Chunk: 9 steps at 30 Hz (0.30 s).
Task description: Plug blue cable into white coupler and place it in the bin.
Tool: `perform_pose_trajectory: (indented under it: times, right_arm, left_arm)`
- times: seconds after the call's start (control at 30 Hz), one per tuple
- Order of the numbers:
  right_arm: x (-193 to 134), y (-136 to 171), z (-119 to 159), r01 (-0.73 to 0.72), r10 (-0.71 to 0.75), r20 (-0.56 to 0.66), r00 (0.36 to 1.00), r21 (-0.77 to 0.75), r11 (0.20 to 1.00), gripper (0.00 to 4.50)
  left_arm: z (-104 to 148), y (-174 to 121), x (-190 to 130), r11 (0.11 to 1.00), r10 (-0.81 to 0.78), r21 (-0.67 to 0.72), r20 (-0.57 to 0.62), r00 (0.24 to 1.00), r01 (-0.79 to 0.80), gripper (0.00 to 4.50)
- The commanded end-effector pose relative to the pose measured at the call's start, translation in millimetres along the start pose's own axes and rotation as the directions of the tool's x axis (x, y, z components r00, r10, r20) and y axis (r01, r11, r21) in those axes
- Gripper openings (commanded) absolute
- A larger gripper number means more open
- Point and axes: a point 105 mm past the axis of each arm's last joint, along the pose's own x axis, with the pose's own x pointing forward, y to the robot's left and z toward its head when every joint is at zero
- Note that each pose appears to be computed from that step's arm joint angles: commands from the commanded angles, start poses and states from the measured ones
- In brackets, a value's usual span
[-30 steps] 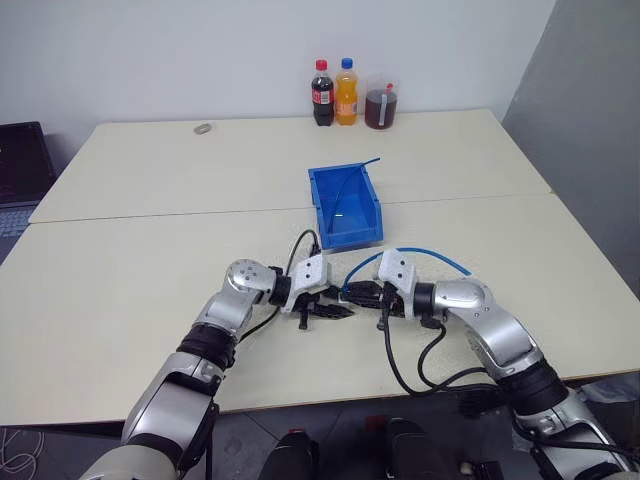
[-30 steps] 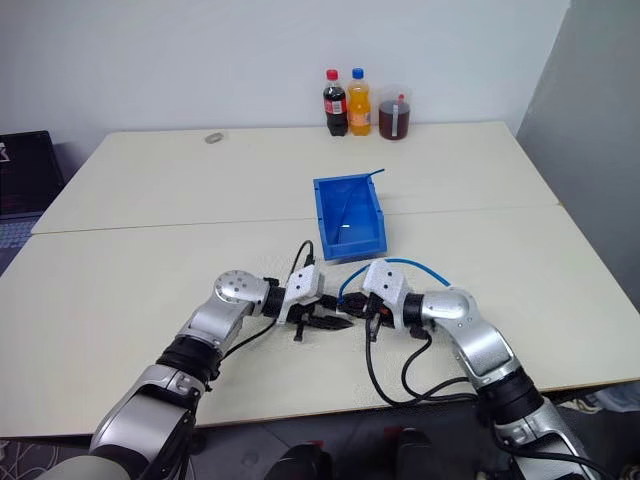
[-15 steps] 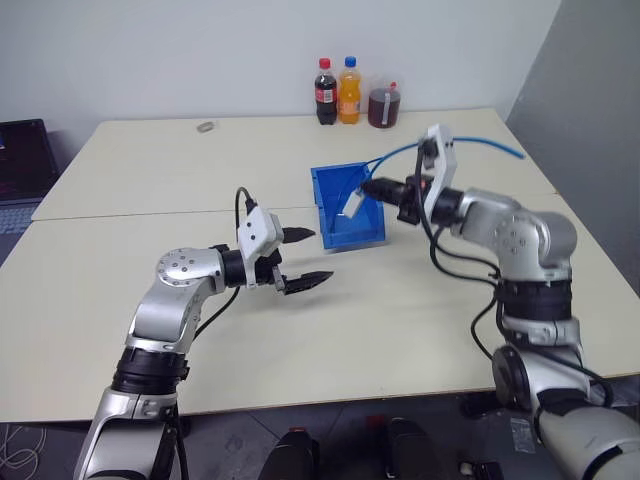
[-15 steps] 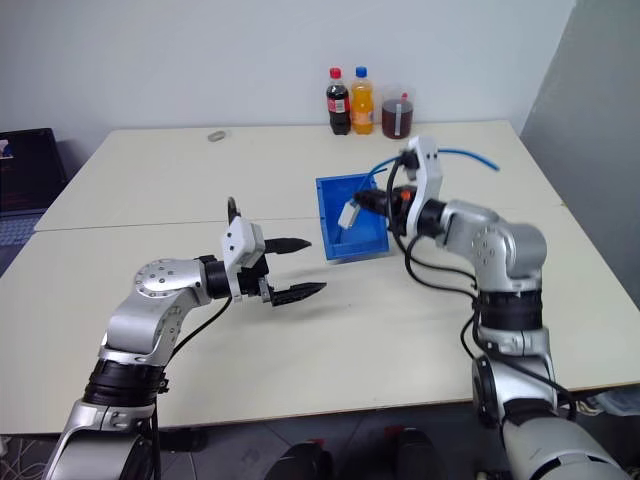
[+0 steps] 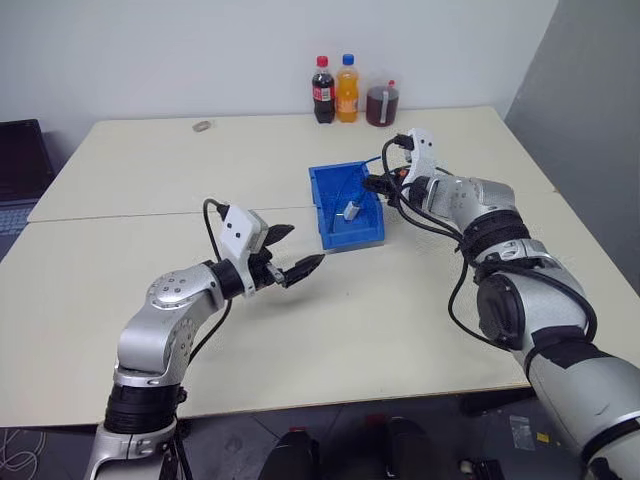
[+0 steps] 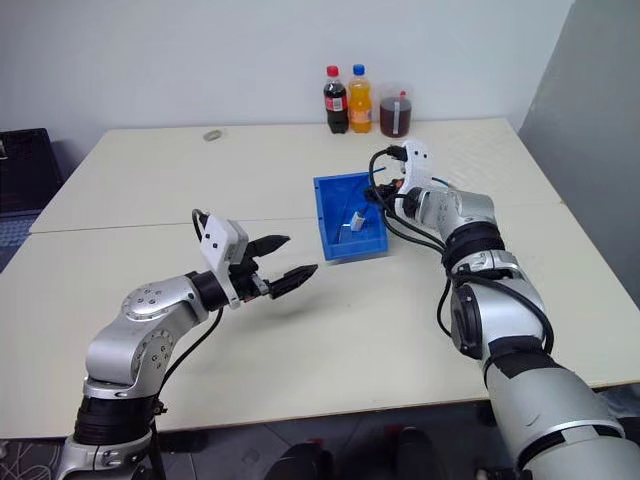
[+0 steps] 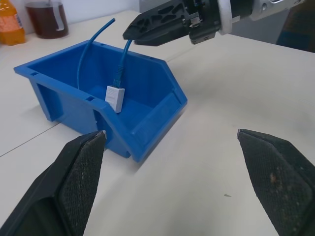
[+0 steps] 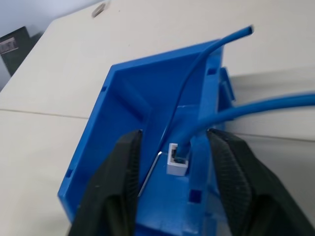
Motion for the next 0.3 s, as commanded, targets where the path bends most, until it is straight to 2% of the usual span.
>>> perform_pose_trajectory:
  times: [0.03,0.07,0.2,0.3]
  right_arm:
    - [-8,-7,26,0.055,-0.05,0.065,0.997,-0.075,0.996,3.2]
    - [-11,-11,26,0.053,-0.049,0.062,0.997,-0.074,0.996,3.4]
    - [-27,-24,27,0.051,-0.045,0.059,0.997,-0.093,0.994,3.4]
    - [-56,-23,22,0.047,-0.023,0.115,0.993,-0.21,0.977,3.4]
  left_arm:
    - [12,4,-1,0.999,0.031,0.032,0.027,0.999,-0.032,4.5]
    - [11,8,-2,0.998,0.049,0.03,0.021,0.999,-0.05,4.5]
    - [14,18,-6,0.994,0.102,0.021,0.014,0.995,-0.103,4.5]
    - [15,20,-12,0.992,0.128,-0.001,0.007,0.992,-0.128,4.5]
